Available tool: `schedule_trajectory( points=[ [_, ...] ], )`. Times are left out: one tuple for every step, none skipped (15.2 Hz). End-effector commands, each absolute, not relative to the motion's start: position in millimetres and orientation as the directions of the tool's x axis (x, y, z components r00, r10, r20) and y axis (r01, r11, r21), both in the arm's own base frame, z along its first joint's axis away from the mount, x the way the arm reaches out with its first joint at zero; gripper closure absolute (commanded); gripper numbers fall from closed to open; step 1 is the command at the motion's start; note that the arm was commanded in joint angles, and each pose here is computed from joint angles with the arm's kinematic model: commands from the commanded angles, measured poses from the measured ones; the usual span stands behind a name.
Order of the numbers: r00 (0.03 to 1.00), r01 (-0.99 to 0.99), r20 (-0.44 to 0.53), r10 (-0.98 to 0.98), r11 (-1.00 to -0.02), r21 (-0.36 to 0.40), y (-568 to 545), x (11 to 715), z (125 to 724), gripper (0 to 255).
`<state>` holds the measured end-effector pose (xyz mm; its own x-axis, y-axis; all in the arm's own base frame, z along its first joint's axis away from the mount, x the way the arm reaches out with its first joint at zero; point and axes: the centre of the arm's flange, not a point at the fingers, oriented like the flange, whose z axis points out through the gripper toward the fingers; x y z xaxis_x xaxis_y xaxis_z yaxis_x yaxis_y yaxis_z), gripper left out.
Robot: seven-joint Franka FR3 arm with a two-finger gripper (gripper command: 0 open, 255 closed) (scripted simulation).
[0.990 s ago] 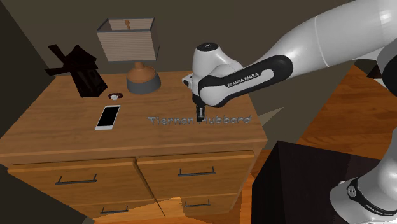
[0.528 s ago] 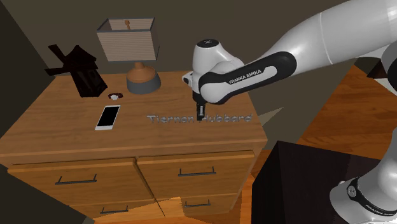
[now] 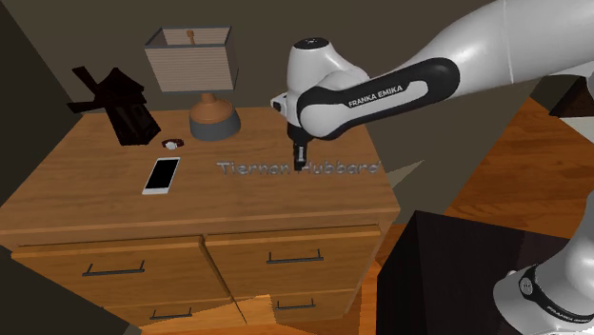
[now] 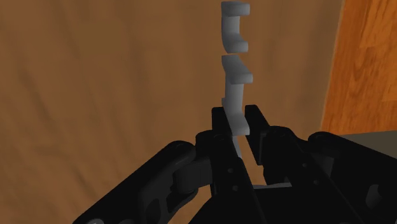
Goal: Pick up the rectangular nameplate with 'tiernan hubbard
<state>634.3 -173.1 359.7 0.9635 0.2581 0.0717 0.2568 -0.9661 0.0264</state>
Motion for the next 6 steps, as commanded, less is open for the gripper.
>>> schedule_trajectory(
  points=[
    [0.963, 0.257, 0.072, 0.258, -0.966, 0.026, -173, 634, 371, 255],
    [0.963, 0.257, 0.072, 0.258, -0.966, 0.026, -173, 634, 376, 255],
    [0.963, 0.257, 0.072, 0.258, -0.966, 0.026, -173, 634, 381, 255],
    [0.963, 0.257, 0.072, 0.258, -0.966, 0.026, -173, 634, 386, 255],
    [0.963, 0.257, 0.072, 0.258, -0.966, 0.026, -173, 634, 387, 255],
    [0.963, 0.257, 0.072, 0.258, -0.966, 0.026, -173, 634, 387, 255]
  ],
)
